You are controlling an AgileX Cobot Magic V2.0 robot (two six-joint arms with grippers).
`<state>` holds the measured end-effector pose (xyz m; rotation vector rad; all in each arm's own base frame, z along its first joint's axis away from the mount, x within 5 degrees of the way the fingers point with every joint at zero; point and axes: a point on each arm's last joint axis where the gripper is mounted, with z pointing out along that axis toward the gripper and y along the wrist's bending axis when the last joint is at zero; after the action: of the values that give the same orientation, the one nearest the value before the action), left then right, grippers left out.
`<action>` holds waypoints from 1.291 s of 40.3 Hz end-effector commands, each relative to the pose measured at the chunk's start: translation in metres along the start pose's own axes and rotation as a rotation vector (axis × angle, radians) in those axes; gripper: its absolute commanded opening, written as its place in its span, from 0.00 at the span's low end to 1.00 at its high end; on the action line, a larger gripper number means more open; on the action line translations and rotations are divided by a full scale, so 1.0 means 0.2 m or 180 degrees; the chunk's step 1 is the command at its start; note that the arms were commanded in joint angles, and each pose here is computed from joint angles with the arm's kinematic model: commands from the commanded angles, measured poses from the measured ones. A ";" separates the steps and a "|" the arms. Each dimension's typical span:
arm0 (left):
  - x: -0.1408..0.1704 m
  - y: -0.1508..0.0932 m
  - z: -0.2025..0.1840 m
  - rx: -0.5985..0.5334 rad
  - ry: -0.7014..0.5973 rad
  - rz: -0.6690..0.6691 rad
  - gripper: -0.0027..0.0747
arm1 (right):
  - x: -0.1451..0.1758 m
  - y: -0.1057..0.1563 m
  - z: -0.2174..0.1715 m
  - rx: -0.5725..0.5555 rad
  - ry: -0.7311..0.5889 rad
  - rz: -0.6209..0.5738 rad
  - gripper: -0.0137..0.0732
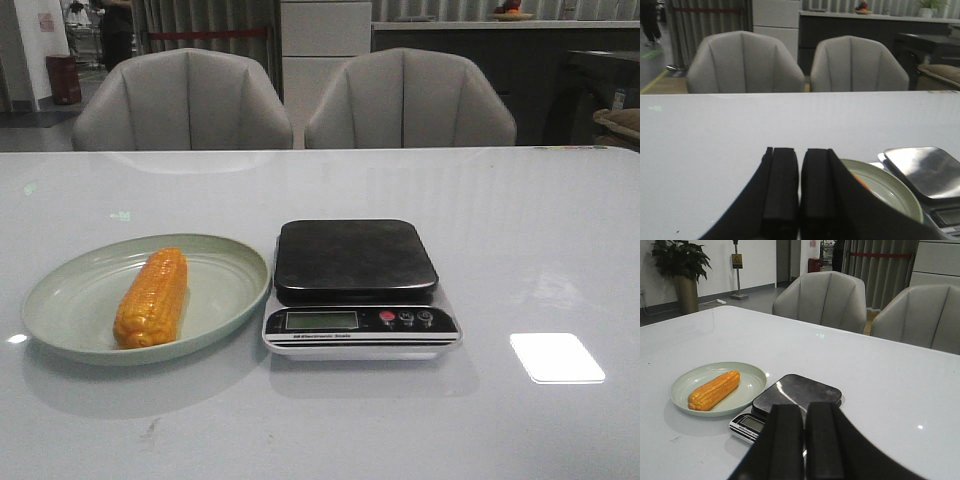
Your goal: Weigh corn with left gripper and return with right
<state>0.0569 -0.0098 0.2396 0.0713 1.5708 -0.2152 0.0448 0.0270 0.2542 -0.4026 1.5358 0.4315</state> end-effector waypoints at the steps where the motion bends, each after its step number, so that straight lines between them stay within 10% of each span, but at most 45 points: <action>1: -0.02 0.01 -0.02 -0.0112 -0.0476 -0.0019 0.18 | -0.08 0.00 -0.01 0.0044 -0.0328 -0.0058 0.38; 52: 0.15 0.04 -0.02 -0.0331 -0.0260 0.0059 0.18 | -0.08 0.00 -0.01 0.0044 -0.0334 -0.0058 0.38</action>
<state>0.0562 -0.0028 0.2020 -0.0122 1.5847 -0.1068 0.0448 0.0270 0.2542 -0.4026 1.5358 0.4315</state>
